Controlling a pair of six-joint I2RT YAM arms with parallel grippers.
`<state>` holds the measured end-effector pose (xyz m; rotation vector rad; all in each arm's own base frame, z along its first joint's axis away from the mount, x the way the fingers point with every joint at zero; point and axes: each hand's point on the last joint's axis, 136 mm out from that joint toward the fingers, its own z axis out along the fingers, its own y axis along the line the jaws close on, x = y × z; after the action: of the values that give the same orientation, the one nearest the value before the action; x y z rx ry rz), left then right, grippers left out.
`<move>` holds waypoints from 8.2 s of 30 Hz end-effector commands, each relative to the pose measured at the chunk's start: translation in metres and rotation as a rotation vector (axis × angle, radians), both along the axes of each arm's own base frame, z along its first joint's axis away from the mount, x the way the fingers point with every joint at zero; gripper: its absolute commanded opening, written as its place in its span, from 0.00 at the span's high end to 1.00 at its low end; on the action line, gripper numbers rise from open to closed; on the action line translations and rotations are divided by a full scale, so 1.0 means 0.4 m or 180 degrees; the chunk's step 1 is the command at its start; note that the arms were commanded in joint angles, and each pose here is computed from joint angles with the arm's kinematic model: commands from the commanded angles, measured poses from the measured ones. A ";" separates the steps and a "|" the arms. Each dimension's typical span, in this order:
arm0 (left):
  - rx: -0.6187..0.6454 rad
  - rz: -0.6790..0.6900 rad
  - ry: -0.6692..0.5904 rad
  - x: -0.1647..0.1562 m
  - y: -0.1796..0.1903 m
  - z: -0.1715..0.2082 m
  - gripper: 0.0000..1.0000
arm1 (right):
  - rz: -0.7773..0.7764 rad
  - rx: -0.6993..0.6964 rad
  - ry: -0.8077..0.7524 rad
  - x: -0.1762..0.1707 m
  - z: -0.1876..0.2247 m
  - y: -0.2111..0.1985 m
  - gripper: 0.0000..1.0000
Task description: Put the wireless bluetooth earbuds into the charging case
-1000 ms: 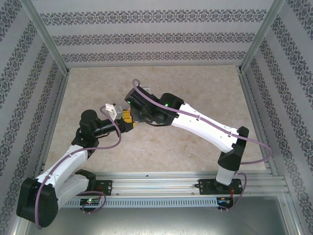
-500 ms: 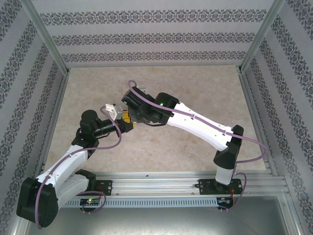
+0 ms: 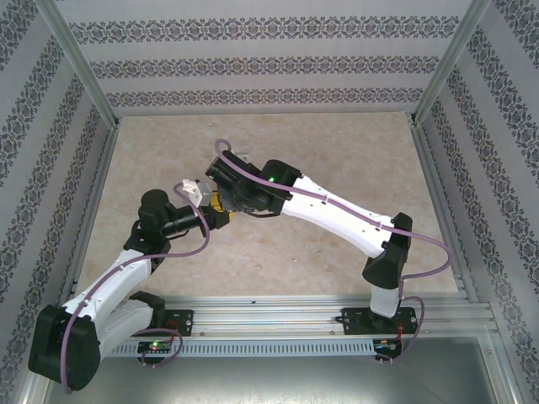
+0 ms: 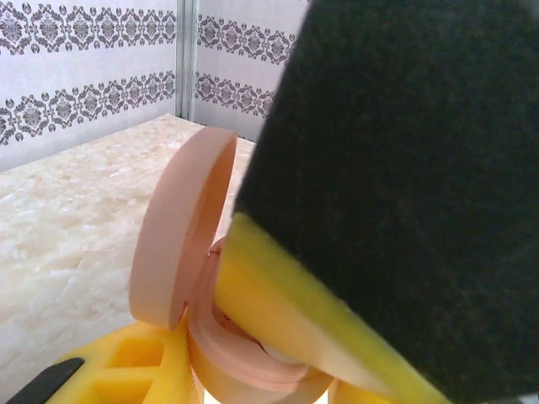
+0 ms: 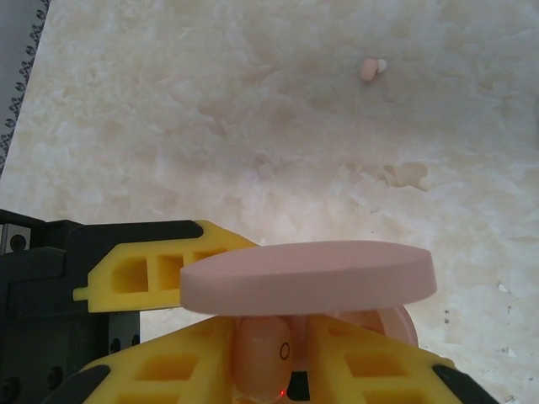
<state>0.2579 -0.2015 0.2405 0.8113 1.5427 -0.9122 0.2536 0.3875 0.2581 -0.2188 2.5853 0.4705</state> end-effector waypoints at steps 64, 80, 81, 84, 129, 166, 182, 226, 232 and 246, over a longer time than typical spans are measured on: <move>-0.0030 -0.0071 -0.0209 -0.007 -0.011 0.031 0.77 | 0.0012 -0.0208 -0.0056 -0.018 -0.004 -0.008 0.72; -0.0032 -0.0087 -0.0149 -0.011 -0.012 0.026 0.77 | 0.0139 0.0188 -0.0243 -0.034 0.112 -0.014 0.60; -0.0033 -0.0092 -0.0137 -0.011 -0.012 0.025 0.77 | 0.0161 0.0214 -0.0252 -0.038 0.117 -0.017 0.59; -0.0041 -0.0084 -0.0109 -0.009 -0.011 0.025 0.77 | 0.0208 0.0322 -0.0272 -0.050 0.135 -0.023 0.59; 0.0230 0.0388 0.0160 -0.023 0.055 -0.010 0.77 | -0.0212 0.0253 0.0499 0.368 -0.237 -0.083 0.61; 0.0317 0.0411 0.0304 -0.006 0.056 -0.048 0.77 | 0.0293 0.0106 0.0518 0.560 -0.593 0.071 0.56; 0.0255 0.0391 0.0311 -0.014 0.054 -0.047 0.77 | 0.0322 -0.0135 0.1024 0.400 -0.590 -0.003 0.57; 0.0274 0.0404 0.0285 -0.015 0.057 -0.052 0.77 | 0.0667 -0.0790 0.0092 0.529 -0.484 -0.012 0.63; 0.0263 0.0398 0.0296 -0.012 0.055 -0.053 0.77 | 0.1027 -0.1108 -0.0049 0.524 -0.505 -0.017 0.63; 0.0287 0.0394 0.0311 -0.011 0.055 -0.055 0.77 | 0.1536 -0.1521 -0.0317 0.532 -0.549 -0.003 0.60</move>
<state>0.2527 -0.1807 0.2162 0.7279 1.7253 -0.8107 0.4616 0.3874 0.0489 -0.9568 2.5285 0.0575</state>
